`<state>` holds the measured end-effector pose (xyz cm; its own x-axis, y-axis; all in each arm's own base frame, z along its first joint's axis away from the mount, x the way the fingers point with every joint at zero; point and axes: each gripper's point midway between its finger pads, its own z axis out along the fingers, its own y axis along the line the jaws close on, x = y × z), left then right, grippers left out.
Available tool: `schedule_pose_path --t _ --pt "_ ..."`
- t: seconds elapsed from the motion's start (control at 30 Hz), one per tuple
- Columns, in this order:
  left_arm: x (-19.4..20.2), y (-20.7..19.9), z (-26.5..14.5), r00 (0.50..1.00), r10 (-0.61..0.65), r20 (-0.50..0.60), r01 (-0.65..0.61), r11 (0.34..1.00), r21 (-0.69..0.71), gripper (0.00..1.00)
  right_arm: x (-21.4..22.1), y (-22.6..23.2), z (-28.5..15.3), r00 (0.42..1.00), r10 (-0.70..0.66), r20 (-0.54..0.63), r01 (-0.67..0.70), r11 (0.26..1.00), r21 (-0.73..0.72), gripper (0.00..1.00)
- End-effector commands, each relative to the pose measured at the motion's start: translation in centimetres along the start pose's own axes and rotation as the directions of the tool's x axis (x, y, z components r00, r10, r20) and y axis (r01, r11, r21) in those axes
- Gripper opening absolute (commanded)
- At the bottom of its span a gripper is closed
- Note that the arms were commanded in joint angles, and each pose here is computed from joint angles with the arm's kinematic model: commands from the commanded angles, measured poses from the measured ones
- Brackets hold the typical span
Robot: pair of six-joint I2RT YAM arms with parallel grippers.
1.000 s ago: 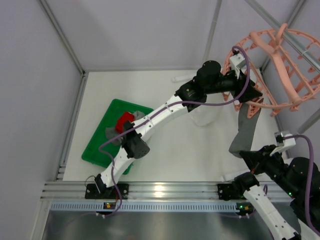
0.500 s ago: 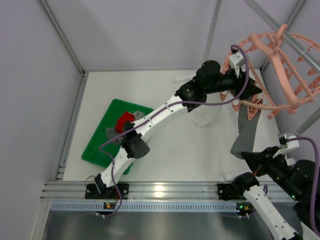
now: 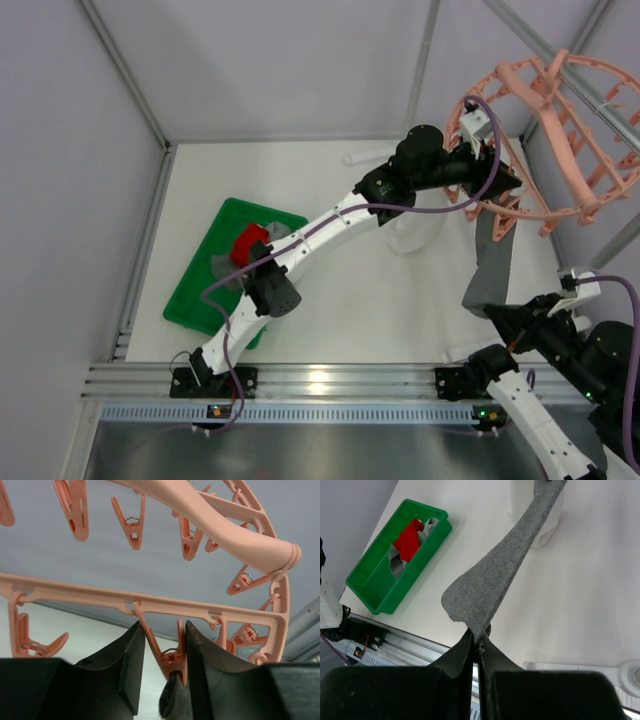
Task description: Remove the socks clipped to the hanger
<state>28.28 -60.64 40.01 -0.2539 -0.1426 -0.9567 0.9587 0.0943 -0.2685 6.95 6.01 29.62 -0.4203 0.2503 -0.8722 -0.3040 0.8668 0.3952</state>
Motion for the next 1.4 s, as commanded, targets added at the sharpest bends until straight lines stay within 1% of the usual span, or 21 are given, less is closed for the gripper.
schedule_pose_path --t 0.0,0.03,0.07,0.1,0.17,0.27,0.43,0.63,0.67,0.7,0.73,0.77,0.8,0.83,0.9,0.93,0.97,1.03,1.27,1.37 --pt "-0.2 -0.4 0.1 1.0 0.021 0.011 -0.021 1.0 0.017 0.37 -0.6 0.4 -0.8 1.0 -0.006 0.012 0.006 1.0 -0.015 0.0" --pt "-0.4 -0.3 0.1 1.0 0.02 0.015 -0.02 1.0 0.015 0.33 -0.6 0.4 -0.7 1.0 -0.006 0.009 0.006 1.0 -0.014 0.0" --pt "-0.6 -0.4 0.0 1.0 0.02 0.018 -0.02 1.0 0.016 0.27 -0.5 0.4 -0.7 1.0 -0.007 0.007 0.007 1.0 -0.014 0.0" --pt "-0.7 -0.5 0.0 1.0 0.014 0.02 -0.014 1.0 0.017 0.15 -0.6 0.4 -0.8 1.0 -0.006 0.011 0.006 1.0 -0.013 0.0" --pt "-1.0 -0.6 0.0 1.0 0.007 0.027 -0.008 1.0 0.02 0.0 -0.5 0.3 -0.8 1.0 -0.005 0.007 0.005 1.0 -0.01 0.0" --pt "-1.8 -1.2 -0.1 0.999 -0.017 0.043 0.015 0.999 0.036 0.0 -0.4 0.2 -0.8 1.0 -0.01 0.007 0.01 1.0 -0.007 0.0" --pt "-3.0 -2.2 -0.5 0.998 -0.015 0.062 0.011 0.998 0.058 0.0 -0.1 0.0 -0.9 1.0 -0.009 -0.004 0.009 1.0 0.001 0.0" --pt "-2.6 -1.3 -0.7 0.998 -0.013 0.056 0.012 1.0 0.01 0.0 0.5 -0.2 -0.9 1.0 -0.008 -0.015 0.008 1.0 0.003 0.0" --pt "-2.3 -1.1 -0.8 0.999 -0.018 0.049 0.018 1.0 0.003 0.07 0.6 -0.2 -0.9 1.0 -0.01 -0.015 0.01 1.0 0.001 0.0" --pt "-2.3 -1.0 -0.8 0.999 -0.019 0.049 0.019 1.0 -0.005 0.22 0.6 -0.2 -0.9 1.0 -0.009 -0.012 0.009 1.0 -0.002 0.0" --pt "-2.1 -0.7 -0.9 0.999 -0.023 0.046 0.024 1.0 -0.018 0.4 0.6 -0.2 -0.9 1.0 -0.009 -0.015 0.009 1.0 -0.004 0.0" --pt "-2.1 -0.7 -1.0 0.999 -0.025 0.044 0.026 0.999 -0.027 0.84 0.6 -0.1 -1.0 1.0 -0.009 -0.012 0.009 1.0 -0.004 0.0" --pt "-2.9 -0.6 -1.4 0.998 -0.02 0.059 0.023 0.999 -0.049 0.97 0.5 -0.1 -1.0 1.0 -0.01 -0.013 0.01 1.0 -0.007 0.0" --pt "-2.1 -0.1 -1.5 0.999 -0.03 0.043 0.033 0.997 -0.07 0.99 0.5 0.0 -1.1 1.0 -0.012 -0.008 0.012 1.0 -0.011 0.0" --pt "-2.5 0.0 -2.0 0.999 -0.027 0.047 0.032 0.994 -0.102 0.98 0.4 0.1 -1.1 1.0 -0.014 -0.008 0.014 1.0 -0.015 0.0" --pt "-3.5 0.1 -2.5 0.998 -0.021 0.067 0.03 0.991 -0.134 0.98 0.5 0.1 -1.1 1.0 -0.016 -0.01 0.016 1.0 -0.016 0.0" --pt "-3.3 0.4 -2.7 0.998 -0.018 0.061 0.027 0.989 -0.147 0.98 0.4 0.1 -1.1 1.0 -0.016 -0.006 0.015 1.0 -0.019 0.0" --pt "-4.2 0.1 -3.3 0.997 -0.006 0.075 0.018 0.987 -0.162 0.98 0.5 0.3 -1.1 1.0 -0.016 -0.007 0.016 0.999 -0.028 0.0" --pt "-7.0 -1.4 -4.5 0.993 0.027 0.113 -0.01 0.989 -0.15 0.98 0.5 0.2 -1.4 1.0 -0.018 -0.003 0.018 0.999 -0.027 0.0" --pt "-8.4 -1.6 -5.2 0.989 0.044 0.138 -0.021 0.986 -0.168 0.99 0.3 0.3 -1.7 1.0 -0.02 0.006 0.02 0.999 -0.026 0.0"
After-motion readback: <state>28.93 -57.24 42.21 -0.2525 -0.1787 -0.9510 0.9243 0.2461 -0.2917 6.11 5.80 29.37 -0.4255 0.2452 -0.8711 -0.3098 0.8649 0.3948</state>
